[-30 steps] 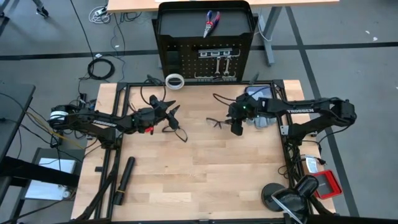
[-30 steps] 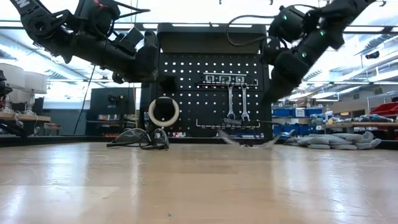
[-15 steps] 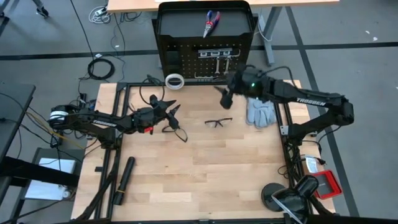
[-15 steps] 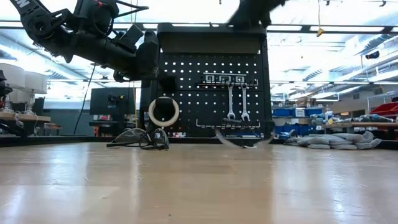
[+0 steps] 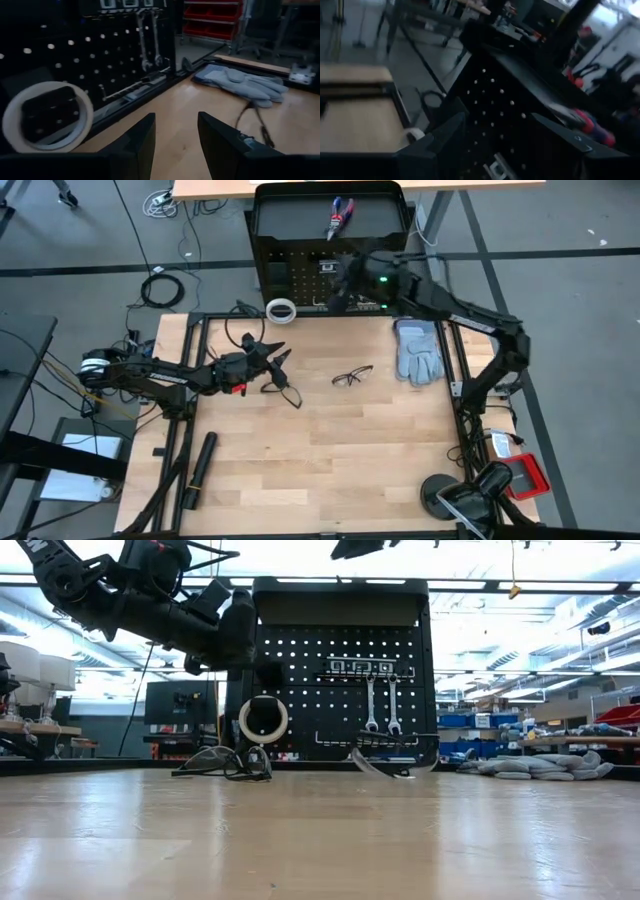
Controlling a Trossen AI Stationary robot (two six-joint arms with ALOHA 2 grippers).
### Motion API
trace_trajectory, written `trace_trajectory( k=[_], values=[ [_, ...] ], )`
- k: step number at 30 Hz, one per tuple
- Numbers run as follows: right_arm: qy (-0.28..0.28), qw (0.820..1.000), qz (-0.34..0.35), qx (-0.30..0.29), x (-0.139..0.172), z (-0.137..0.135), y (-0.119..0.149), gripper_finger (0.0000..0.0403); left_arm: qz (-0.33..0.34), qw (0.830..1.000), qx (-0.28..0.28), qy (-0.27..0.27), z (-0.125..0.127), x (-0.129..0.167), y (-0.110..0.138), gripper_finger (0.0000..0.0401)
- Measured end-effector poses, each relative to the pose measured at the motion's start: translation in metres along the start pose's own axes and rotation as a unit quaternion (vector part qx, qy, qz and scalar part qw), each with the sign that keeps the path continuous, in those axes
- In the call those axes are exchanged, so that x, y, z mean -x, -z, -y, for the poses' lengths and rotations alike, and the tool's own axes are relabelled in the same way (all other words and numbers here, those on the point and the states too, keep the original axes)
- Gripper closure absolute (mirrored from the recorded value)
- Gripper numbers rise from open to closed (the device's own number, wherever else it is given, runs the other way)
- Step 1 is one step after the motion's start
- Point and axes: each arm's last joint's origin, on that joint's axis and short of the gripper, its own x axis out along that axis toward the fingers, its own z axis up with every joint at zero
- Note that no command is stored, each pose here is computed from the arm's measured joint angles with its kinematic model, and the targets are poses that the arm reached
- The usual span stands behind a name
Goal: Hang tools onto peg board
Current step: Remove the blue-orange pliers from the black pegboard
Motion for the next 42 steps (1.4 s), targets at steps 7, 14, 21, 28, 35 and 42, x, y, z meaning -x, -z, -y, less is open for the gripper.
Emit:
trace_trajectory(
  k=[7,14,21,28,35,42],
  values=[
    [0.052,0.995,0.018,0.086,-0.027,-0.002,-0.004,0.0178,-0.002,1.000,0.000,0.019,0.001,0.000,0.000,0.0249],
    [0.073,0.989,0.031,0.122,-0.029,0.008,-0.006,0.0178,-0.001,1.000,-0.011,0.019,0.001,0.000,0.000,0.0249],
    [0.077,0.990,0.021,0.119,-0.038,0.031,0.006,0.0192,0.000,1.000,-0.012,0.018,0.001,0.000,0.000,0.0249],
    [0.066,0.990,0.025,0.119,-0.043,0.046,0.013,0.0209,0.002,1.000,-0.011,0.018,0.001,0.000,-0.001,0.0249],
    [0.038,0.991,0.042,0.123,-0.045,0.050,0.015,0.0210,0.002,1.000,-0.011,0.018,0.001,0.000,-0.001,0.0249],
    [0.037,0.986,0.027,0.161,-0.058,0.051,0.025,0.0215,0.002,1.000,-0.011,0.018,0.001,0.000,-0.001,0.0249]
  ],
)
